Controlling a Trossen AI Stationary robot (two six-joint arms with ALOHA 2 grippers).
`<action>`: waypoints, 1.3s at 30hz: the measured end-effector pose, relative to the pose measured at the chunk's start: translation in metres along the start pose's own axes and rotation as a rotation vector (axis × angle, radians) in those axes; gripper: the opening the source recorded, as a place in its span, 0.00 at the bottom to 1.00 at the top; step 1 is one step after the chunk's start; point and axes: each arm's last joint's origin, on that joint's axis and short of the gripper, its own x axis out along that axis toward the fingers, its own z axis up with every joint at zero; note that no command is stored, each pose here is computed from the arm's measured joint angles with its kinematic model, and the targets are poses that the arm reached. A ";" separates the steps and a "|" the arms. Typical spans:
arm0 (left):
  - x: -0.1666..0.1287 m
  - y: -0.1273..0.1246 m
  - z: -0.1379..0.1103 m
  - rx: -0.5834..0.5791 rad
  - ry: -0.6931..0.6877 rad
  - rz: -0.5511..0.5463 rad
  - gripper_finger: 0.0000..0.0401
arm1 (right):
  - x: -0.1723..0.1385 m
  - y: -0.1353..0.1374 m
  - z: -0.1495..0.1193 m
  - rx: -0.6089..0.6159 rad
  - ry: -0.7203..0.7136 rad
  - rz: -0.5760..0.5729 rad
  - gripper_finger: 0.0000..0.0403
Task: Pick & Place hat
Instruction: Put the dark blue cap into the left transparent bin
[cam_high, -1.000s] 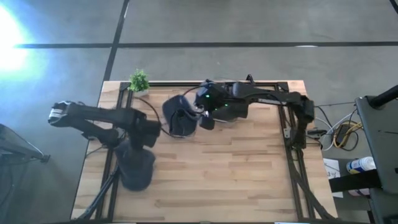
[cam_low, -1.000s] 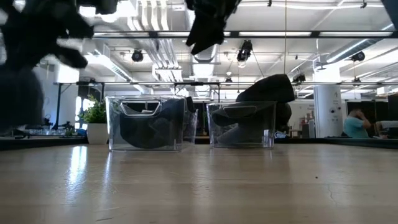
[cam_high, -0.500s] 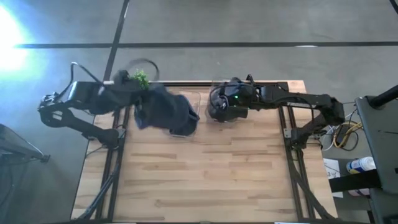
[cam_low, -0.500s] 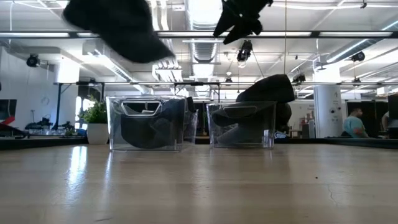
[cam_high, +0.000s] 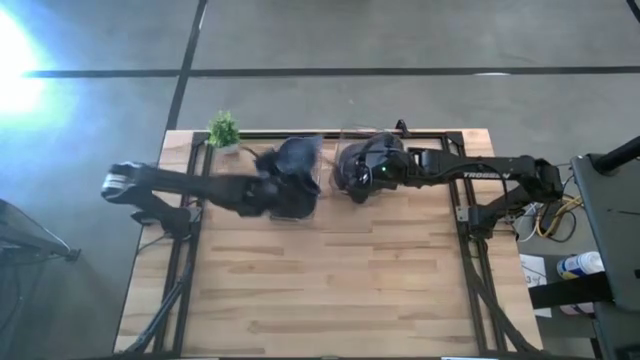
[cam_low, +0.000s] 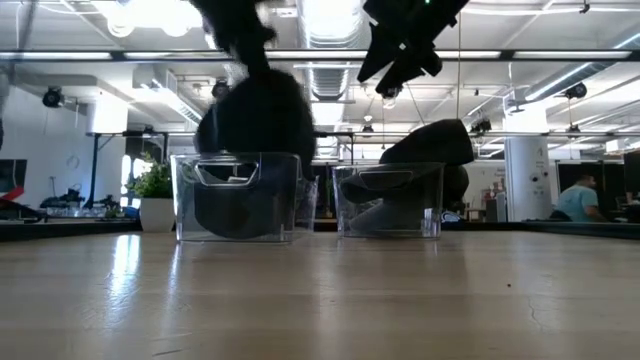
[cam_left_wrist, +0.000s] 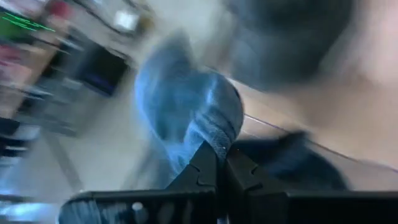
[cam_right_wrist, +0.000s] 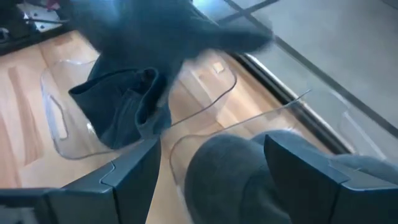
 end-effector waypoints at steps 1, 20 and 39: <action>0.008 -0.014 -0.008 -0.009 0.025 -0.053 0.00 | 0.001 0.001 -0.002 0.006 0.005 0.002 0.69; 0.041 -0.085 -0.057 -0.248 0.309 -0.353 0.01 | 0.011 0.007 -0.017 0.002 0.027 0.101 0.68; 0.006 -0.042 -0.080 -0.474 0.301 -0.316 0.27 | 0.073 0.033 -0.006 0.187 -0.047 0.234 0.70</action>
